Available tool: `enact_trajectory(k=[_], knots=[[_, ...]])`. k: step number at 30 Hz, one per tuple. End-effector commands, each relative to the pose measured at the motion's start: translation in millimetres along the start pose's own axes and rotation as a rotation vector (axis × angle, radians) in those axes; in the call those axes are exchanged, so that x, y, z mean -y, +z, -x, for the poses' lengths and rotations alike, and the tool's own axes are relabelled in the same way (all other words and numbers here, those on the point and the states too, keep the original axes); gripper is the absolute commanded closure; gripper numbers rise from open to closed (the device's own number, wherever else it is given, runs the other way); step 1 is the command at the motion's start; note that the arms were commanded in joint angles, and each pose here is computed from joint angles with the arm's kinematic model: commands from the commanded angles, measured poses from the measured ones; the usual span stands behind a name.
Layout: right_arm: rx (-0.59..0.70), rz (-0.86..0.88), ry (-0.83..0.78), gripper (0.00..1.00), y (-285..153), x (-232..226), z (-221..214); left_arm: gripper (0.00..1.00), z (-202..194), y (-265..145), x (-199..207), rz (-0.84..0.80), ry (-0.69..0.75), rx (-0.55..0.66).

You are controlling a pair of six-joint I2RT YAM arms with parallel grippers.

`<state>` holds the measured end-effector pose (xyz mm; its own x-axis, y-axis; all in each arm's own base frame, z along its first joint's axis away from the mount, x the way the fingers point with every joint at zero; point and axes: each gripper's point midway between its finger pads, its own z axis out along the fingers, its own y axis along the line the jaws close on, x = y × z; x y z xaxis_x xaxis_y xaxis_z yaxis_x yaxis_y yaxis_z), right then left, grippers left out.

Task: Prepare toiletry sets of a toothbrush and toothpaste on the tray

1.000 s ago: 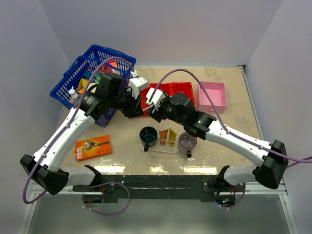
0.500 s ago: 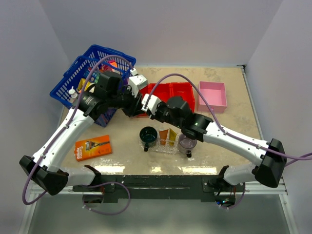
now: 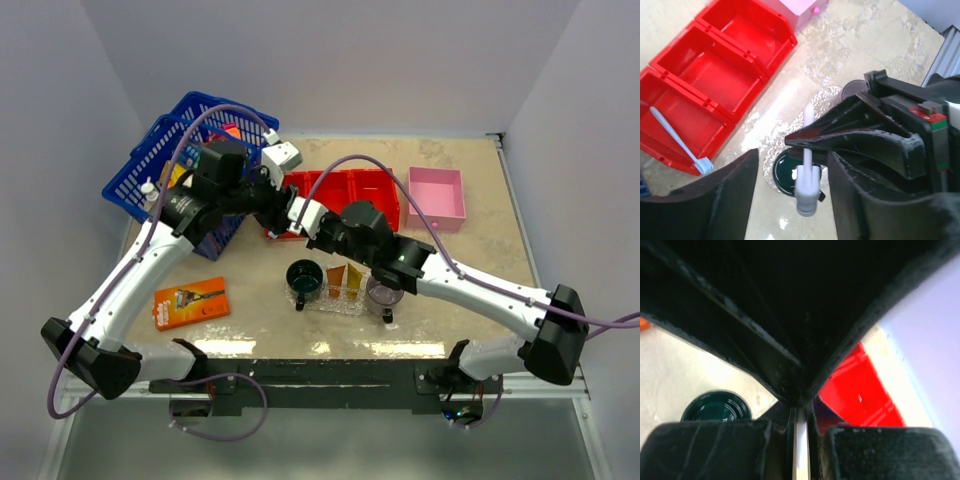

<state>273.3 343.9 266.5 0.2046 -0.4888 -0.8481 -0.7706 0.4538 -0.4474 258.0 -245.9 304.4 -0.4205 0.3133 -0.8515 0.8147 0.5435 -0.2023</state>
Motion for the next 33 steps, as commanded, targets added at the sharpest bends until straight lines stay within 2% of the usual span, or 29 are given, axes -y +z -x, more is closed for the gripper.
enact_trajectory(k=[1,3,5,6,10,13,17,20,21,23,26,27,33], knots=[[0.106,-0.107,0.046,1.00,-8.3,23.2,28.3,0.32,25.2,-1.0,1.7,0.005,0.048,0.100],[0.113,-0.129,0.072,1.00,-12.6,25.5,26.1,0.25,32.2,-3.1,-2.4,0.032,0.027,0.136],[0.112,-0.154,0.090,1.00,-16.3,28.6,24.4,0.22,38.2,-10.0,-7.2,0.072,0.021,0.179],[0.115,-0.161,0.106,1.00,-17.0,29.1,24.2,0.18,50.7,-14.8,-13.5,0.113,0.030,0.238],[0.108,-0.162,0.155,1.00,-16.9,26.3,18.2,0.12,74.4,-42.2,-13.4,0.182,0.040,0.396],[0.121,-0.163,0.197,1.00,-18.1,26.4,18.9,0.09,83.1,-53.7,-8.3,0.182,0.059,0.467],[0.151,-0.218,0.286,1.00,-25.1,42.8,17.2,0.09,76.7,-56.1,-11.3,0.208,0.060,0.479],[0.213,-0.269,0.448,1.00,-38.5,68.4,20.3,0.09,69.4,-56.7,-12.1,0.214,0.071,0.507],[0.244,-0.255,0.483,1.00,-42.9,72.9,24.9,0.08,76.1,-60.5,-0.9,0.163,0.112,0.553],[0.303,-0.278,0.609,1.00,-58.4,92.8,30.9,0.06,65.6,-47.8,8.7,0.082,0.160,0.544],[0.387,-0.277,0.685,1.00,-78.4,100.6,50.6,0.07,54.6,-25.2,22.6,-0.056,0.195,0.496],[0.415,-0.272,0.707,1.00,-82.6,102.0,57.3,0.11,49.9,-13.9,24.2,-0.100,0.197,0.472],[0.518,-0.272,0.882,1.00,-99.9,108.0,76.0,0.14,59.7,14.2,31.1,-0.123,0.230,0.486]])
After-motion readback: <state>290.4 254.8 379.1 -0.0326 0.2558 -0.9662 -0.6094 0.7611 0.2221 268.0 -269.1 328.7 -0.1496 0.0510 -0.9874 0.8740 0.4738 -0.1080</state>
